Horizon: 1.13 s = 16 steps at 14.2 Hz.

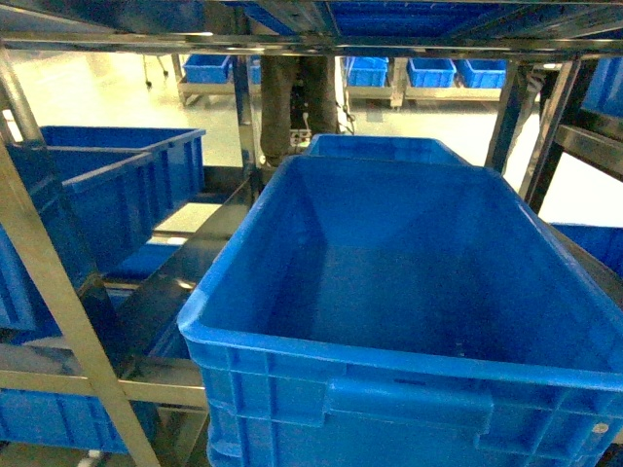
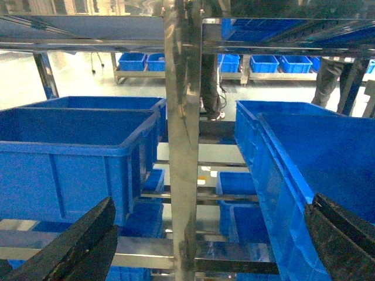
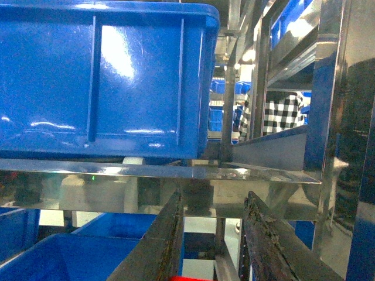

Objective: Pick red block from blue box to shelf

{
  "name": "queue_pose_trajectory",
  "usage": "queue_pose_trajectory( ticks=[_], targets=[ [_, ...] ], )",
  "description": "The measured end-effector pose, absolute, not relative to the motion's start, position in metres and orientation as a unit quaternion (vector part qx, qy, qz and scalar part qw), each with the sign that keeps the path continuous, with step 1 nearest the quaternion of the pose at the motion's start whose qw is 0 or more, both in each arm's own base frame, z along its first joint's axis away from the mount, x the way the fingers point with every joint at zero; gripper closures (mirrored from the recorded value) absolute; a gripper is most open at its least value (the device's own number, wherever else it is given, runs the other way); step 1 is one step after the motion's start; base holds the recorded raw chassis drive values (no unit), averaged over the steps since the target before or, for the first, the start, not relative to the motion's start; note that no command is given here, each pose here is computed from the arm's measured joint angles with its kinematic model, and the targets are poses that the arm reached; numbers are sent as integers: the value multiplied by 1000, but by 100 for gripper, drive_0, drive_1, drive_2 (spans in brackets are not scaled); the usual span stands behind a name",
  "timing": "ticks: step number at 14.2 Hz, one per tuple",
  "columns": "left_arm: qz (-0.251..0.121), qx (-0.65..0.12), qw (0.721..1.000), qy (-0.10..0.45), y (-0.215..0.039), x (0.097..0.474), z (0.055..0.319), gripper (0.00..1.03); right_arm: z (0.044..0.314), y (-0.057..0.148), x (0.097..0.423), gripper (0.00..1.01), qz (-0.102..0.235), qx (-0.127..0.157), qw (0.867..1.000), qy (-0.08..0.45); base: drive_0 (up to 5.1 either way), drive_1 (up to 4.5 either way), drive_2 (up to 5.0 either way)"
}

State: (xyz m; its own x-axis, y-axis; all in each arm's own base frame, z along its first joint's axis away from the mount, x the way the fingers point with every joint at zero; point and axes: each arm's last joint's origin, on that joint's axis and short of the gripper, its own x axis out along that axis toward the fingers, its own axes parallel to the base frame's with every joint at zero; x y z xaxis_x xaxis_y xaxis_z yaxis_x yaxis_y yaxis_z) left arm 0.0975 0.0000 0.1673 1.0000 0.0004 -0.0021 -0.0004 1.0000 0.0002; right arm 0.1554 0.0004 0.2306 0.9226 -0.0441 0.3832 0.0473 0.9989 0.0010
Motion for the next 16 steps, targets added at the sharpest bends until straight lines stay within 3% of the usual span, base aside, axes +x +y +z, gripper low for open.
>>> queue_pose_trajectory(
  ticks=[16],
  targets=[
    [0, 0, 1000, 1, 0, 98, 167, 5, 231, 0, 155, 74, -23, -4, 980, -195, 0, 0, 0]
  ],
)
